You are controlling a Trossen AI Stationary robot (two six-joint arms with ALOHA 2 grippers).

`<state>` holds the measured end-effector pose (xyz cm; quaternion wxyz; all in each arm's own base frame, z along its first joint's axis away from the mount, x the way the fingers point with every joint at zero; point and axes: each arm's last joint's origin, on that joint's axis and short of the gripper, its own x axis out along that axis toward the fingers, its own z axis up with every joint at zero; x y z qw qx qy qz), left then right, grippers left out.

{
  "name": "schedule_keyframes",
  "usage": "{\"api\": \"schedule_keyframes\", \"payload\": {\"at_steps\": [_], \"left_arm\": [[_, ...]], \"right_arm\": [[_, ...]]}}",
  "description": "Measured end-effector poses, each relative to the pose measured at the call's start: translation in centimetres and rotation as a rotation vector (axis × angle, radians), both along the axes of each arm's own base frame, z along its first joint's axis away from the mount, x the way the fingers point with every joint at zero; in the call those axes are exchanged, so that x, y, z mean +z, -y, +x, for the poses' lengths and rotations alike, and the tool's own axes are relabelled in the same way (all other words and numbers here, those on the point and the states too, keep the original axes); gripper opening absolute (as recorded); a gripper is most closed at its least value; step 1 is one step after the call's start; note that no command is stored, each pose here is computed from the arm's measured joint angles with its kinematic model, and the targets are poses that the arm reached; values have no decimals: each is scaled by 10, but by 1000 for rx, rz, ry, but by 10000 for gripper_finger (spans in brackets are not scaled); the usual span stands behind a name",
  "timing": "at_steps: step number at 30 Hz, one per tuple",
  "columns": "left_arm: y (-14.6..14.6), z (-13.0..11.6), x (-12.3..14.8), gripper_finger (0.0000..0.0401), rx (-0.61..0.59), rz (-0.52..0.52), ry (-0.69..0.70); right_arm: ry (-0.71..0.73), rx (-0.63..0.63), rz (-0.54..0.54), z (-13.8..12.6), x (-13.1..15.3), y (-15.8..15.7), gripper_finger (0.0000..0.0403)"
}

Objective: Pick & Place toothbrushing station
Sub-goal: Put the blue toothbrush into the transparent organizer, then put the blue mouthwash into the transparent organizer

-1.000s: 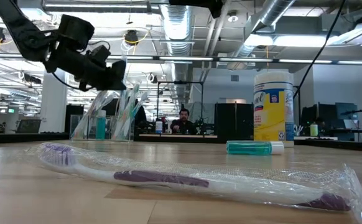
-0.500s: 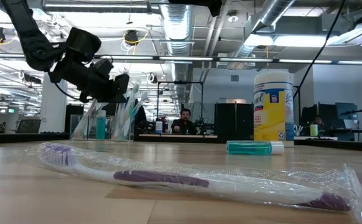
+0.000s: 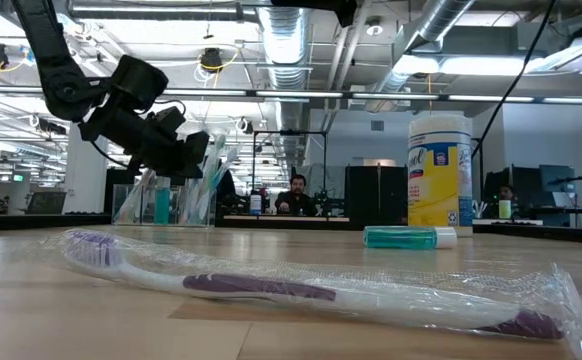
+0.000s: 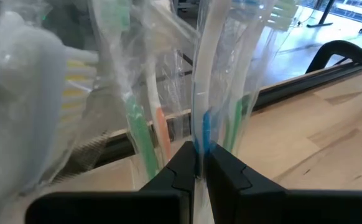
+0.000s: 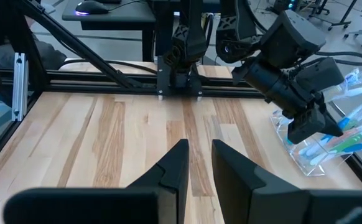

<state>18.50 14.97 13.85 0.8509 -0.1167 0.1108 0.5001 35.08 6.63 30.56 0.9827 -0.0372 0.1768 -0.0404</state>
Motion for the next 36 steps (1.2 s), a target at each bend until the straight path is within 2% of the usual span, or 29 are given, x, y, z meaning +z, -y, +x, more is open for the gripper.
{"api": "schedule_keyframes", "payload": {"at_steps": [8,26,36], "left_arm": [[0,0,0,25,-19,-4,0],[1,1,1,146,-67,-17,10],[14,4,22,162,-128,42,85]], "right_arm": [[-11,-1,0,0,-1,0,61],[-12,-1,0,0,-1,0,61],[-15,-1,-1,0,-1,0,61]]}}
